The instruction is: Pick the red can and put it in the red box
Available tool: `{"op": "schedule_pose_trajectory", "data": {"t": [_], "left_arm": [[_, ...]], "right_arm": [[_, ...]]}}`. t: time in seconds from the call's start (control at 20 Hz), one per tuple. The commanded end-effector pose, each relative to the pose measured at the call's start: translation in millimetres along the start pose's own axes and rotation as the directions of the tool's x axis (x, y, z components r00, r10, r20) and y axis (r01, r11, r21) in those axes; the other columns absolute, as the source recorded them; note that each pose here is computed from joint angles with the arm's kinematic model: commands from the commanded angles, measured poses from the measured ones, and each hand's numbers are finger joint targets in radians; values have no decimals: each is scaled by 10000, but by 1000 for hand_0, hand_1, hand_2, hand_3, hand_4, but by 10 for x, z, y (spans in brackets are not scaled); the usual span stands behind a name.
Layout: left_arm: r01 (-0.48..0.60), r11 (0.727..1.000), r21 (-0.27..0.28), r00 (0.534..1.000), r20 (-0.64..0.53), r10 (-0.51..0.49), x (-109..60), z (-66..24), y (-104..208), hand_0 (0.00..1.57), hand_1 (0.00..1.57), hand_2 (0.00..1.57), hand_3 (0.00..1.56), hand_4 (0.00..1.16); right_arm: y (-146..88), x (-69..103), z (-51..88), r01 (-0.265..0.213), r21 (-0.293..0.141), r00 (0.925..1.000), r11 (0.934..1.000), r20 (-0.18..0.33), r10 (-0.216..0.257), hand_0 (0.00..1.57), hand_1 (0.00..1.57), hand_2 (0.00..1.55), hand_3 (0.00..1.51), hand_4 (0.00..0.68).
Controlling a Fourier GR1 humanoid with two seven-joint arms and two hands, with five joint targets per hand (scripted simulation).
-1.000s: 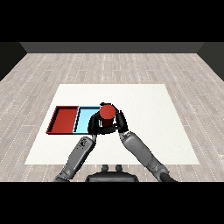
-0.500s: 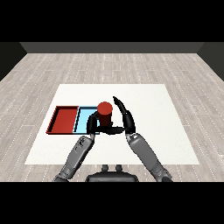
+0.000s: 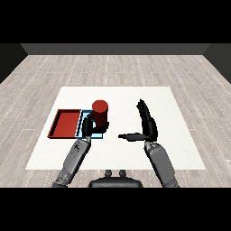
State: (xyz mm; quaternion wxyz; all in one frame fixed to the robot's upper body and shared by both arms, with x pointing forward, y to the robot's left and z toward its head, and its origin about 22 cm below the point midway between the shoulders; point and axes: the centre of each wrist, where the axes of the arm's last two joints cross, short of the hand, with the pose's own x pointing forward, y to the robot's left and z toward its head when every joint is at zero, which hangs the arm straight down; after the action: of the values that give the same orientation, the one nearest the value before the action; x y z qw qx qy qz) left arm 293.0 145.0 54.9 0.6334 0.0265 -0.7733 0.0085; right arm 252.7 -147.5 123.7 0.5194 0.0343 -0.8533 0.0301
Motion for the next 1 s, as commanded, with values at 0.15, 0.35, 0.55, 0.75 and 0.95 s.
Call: {"op": "schedule_pose_trajectory", "data": {"t": [0.15,0.35,0.55,0.75,0.95], "left_arm": [[1139,9855,1260,9935,-105,-1135,-170,-205,598,1571,1571,1571,1491,1124],[1789,9565,2303,9834,-710,-1668,-246,-253,1167,1571,1571,1571,1517,1134],[3126,9003,3028,9467,-1772,-2691,-174,-330,1867,1571,1571,1571,1512,1131],[4022,8623,3076,9007,-3017,-3125,-652,-237,2063,1571,1571,1571,1502,1086],[4208,8519,3118,8685,-4098,-2790,-895,-330,2241,1571,1571,1571,1513,1044]], "right_arm": [[-523,-73,455,7,-1303,9999,9915,-134,-24,0,0,0,0,0],[-897,-143,612,-548,-2124,9973,9756,-588,432,0,0,0,0,0],[-1099,-327,783,-941,-2842,9919,9541,-1086,655,0,0,0,0,0],[-1157,-523,837,-1203,-3098,9778,9432,-2011,586,0,0,0,0,0],[-1211,-631,852,-1832,-3005,9683,9360,-2198,1190,0,0,0,0,0]]}}
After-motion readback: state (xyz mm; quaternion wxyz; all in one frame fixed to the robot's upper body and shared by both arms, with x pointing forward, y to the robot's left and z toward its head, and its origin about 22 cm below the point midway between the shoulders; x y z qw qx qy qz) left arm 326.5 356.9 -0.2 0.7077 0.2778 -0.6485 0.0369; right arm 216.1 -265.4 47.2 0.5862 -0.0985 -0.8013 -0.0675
